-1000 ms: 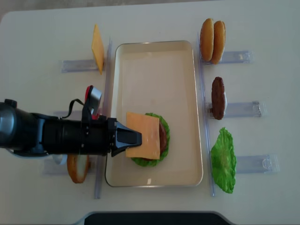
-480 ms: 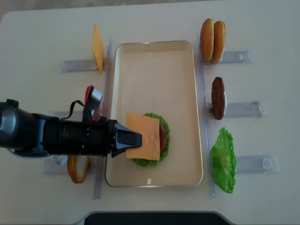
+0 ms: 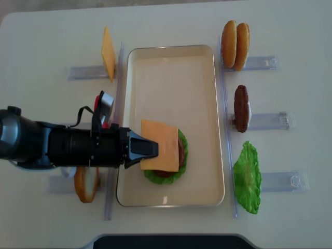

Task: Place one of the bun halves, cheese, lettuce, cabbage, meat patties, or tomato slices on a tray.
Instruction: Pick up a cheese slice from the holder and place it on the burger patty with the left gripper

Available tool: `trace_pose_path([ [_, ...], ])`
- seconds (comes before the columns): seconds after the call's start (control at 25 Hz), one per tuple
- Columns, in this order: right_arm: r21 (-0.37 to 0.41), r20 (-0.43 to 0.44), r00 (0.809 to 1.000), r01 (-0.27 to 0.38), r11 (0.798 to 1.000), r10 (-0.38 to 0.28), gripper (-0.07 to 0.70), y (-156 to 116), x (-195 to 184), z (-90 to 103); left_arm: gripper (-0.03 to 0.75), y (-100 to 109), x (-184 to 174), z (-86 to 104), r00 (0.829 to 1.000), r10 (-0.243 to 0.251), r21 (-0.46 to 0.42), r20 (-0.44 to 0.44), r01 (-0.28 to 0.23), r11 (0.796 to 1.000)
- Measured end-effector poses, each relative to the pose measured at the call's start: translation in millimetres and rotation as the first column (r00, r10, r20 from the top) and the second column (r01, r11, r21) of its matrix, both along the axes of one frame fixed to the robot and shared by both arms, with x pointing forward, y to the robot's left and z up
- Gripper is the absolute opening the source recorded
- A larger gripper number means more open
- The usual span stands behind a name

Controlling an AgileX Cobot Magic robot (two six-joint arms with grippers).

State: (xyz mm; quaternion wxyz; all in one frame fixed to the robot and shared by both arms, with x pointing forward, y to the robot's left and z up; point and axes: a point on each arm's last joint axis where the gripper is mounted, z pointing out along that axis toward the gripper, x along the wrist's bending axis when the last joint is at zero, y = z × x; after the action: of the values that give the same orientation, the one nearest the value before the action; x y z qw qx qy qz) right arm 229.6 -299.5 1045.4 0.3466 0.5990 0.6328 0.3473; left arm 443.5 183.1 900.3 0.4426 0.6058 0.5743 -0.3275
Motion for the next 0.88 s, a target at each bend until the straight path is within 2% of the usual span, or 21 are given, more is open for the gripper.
trace_pose_path([
  [0.88,0.0,0.0,1.0,0.0,1.0,0.0,0.293,0.0,0.0,0.0,0.03,-0.3,0.4,0.7,1.0,-0.003,-0.005,0.005,0.003,1.0],
])
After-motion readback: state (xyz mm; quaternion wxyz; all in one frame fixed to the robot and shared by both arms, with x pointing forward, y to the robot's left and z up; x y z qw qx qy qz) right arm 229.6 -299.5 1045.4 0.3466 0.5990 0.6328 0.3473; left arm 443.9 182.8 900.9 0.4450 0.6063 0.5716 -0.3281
